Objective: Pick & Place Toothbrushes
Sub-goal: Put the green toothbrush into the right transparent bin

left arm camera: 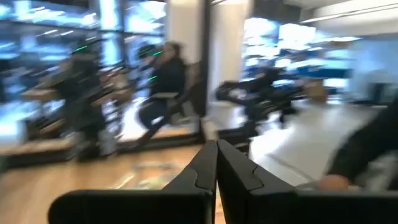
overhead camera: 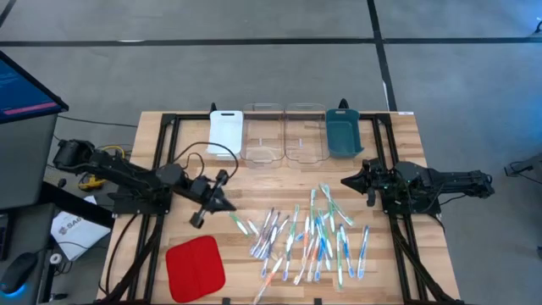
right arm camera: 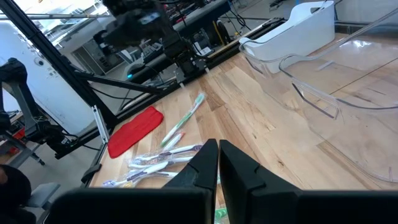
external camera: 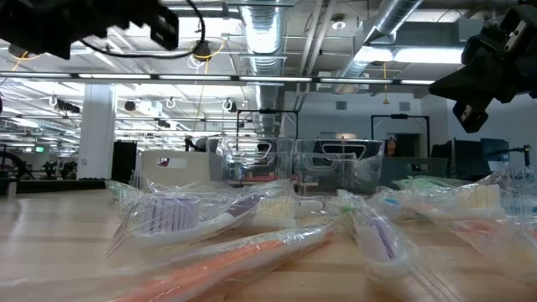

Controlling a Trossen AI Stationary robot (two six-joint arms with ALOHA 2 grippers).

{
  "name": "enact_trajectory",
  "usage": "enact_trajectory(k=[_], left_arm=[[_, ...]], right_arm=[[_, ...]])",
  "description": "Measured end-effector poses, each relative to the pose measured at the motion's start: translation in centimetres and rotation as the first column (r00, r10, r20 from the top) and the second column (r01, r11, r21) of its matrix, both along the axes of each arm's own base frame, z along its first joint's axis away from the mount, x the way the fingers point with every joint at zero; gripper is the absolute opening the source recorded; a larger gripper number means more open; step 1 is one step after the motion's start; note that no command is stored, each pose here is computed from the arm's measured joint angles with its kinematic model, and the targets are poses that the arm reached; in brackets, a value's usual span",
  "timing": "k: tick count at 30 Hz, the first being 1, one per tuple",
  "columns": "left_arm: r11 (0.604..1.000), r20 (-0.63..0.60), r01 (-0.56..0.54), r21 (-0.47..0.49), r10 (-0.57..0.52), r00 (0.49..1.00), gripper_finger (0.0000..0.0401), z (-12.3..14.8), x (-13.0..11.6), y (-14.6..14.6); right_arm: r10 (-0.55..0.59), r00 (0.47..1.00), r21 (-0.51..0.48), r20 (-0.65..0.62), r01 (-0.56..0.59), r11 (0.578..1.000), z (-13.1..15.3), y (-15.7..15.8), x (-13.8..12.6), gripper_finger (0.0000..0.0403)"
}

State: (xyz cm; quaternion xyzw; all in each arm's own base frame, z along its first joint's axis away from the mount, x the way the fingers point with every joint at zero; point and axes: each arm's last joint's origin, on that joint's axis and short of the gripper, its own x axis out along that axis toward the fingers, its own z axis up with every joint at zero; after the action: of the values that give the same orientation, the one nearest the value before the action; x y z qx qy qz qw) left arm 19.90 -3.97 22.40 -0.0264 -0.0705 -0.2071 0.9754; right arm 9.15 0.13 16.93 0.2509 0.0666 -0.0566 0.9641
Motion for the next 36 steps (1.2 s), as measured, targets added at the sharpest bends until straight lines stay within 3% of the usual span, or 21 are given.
enact_trajectory(k=[5, 10, 12, 15, 19, 24, 28, 30, 31, 33, 35, 36], left_arm=[[0.993, 0.046, 0.118, 0.011, -0.118, 0.992, 0.0000, 1.2, 0.1, -0.9], [0.977, -0.109, 0.194, 0.082, -0.185, 0.977, 0.0000, 1.4, 0.8, -2.4], [0.976, -0.204, 0.176, 0.126, -0.148, 0.968, 0.0000, 1.5, 1.1, -2.9], [0.967, -0.344, 0.097, 0.237, -0.010, 0.939, 0.0000, 1.3, 1.2, -3.3], [0.941, -0.408, 0.043, 0.335, 0.104, 0.907, 0.0000, 1.3, 1.1, -3.3], [0.952, -0.461, 0.041, 0.305, 0.110, 0.881, 0.0003, 0.6, 1.5, -3.4], [0.956, -0.536, -0.020, 0.291, 0.180, 0.825, 0.0016, -0.9, 2.3, -3.2], [0.937, -0.563, -0.164, 0.310, 0.320, 0.762, 0.0024, -1.7, 2.9, -2.4], [0.909, -0.588, -0.282, 0.307, 0.414, 0.695, 0.0027, -2.2, 3.1, -1.8], [0.806, -0.649, -0.522, 0.279, 0.559, 0.516, 0.0031, -3.0, 3.4, -0.3], [0.722, -0.711, -0.653, 0.229, 0.583, 0.394, 0.0032, -3.6, 3.6, 0.9], [0.709, -0.730, -0.674, 0.208, 0.571, 0.376, 0.0032, -3.7, 3.8, 1.2]], right_arm=[[0.000, 1.000, 0.000, 0.000, 0.000, 1.000, 0.0, 0.0, 0.0, 0.0011], [0.000, 1.000, 0.000, 0.000, 0.000, 1.000, 0.0, 0.0, 0.0, 0.0011], [0.000, 1.000, 0.000, 0.000, 0.000, 1.000, 0.0, 0.0, 0.0, 0.0011], [0.000, 1.000, 0.000, 0.000, 0.000, 1.000, 0.0, 0.0, 0.0, 0.0011], [0.000, 1.000, 0.000, 0.000, 0.000, 1.000, 0.0, 0.0, 0.0, 0.0011], [0.000, 1.000, 0.000, 0.000, 0.000, 1.000, 0.0, 0.0, 0.0, 0.0011], [0.000, 1.000, 0.000, 0.000, 0.000, 1.000, 0.0, 0.0, 0.0, 0.0011], [0.000, 1.000, 0.000, 0.000, 0.000, 1.000, 0.0, 0.0, 0.0, 0.0011], [0.000, 1.000, 0.000, 0.000, 0.000, 1.000, 0.0, 0.0, 0.0, 0.0011], [0.000, 1.000, 0.000, 0.000, 0.000, 1.000, 0.0, 0.0, 0.0, 0.0011], [0.000, 1.000, 0.000, 0.000, 0.000, 1.000, 0.0, 0.0, 0.0, 0.0011], [0.000, 1.000, 0.000, 0.000, 0.000, 1.000, 0.0, 0.0, 0.0, 0.0011]])
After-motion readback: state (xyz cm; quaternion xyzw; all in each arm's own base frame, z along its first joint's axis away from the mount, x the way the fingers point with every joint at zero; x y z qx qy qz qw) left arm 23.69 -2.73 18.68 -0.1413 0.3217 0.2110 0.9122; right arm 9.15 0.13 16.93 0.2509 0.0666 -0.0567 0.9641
